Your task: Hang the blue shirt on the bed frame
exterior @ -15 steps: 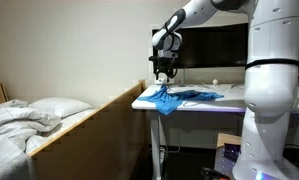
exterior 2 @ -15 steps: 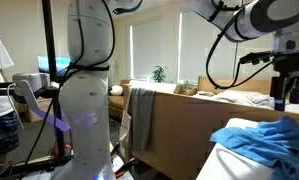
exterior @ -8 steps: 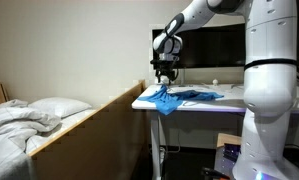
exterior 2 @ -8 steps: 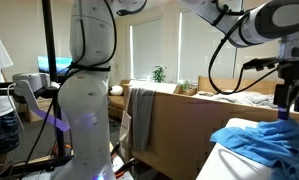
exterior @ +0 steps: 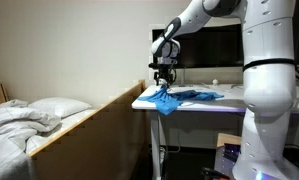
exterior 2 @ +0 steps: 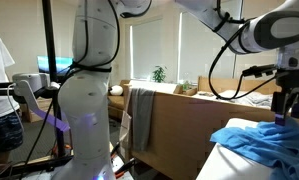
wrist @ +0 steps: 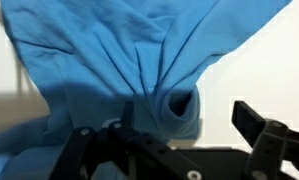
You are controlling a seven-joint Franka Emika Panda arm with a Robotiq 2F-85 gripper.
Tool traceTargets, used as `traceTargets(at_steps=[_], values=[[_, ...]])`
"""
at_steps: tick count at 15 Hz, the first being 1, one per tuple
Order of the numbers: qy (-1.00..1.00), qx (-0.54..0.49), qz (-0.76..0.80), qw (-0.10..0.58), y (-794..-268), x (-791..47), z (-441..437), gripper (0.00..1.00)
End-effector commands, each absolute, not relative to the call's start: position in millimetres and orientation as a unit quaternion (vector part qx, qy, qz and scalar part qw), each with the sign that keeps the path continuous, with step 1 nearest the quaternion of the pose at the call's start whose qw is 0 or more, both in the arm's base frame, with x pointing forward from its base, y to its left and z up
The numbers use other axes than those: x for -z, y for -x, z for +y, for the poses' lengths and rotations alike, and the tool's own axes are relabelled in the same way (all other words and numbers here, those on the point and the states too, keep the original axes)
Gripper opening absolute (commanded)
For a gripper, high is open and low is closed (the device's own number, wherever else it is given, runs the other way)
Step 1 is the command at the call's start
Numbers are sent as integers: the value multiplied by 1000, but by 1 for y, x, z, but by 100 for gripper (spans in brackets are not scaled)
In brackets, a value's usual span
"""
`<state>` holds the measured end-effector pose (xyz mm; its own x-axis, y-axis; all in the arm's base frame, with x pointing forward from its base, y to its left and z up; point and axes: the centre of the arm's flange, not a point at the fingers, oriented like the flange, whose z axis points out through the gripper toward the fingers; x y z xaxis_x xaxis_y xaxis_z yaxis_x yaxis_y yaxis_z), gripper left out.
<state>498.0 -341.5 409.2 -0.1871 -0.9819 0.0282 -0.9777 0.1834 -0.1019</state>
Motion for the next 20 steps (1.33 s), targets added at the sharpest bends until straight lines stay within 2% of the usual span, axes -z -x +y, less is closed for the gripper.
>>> traceTargets(at_steps=[1, 3, 13, 14, 18, 19, 20], values=[[642, 31, 765, 45, -508, -389, -340, 73], [641, 17, 766, 48, -510, -381, -337, 68], [633, -9, 773, 29, -511, -367, -336, 3], [633, -6, 773, 32, -511, -367, -336, 0], [631, 37, 773, 50, -518, -367, -340, 2], [635, 47, 769, 56, -497, -410, -303, 2], [638, 52, 766, 58, -499, -417, -297, 2]])
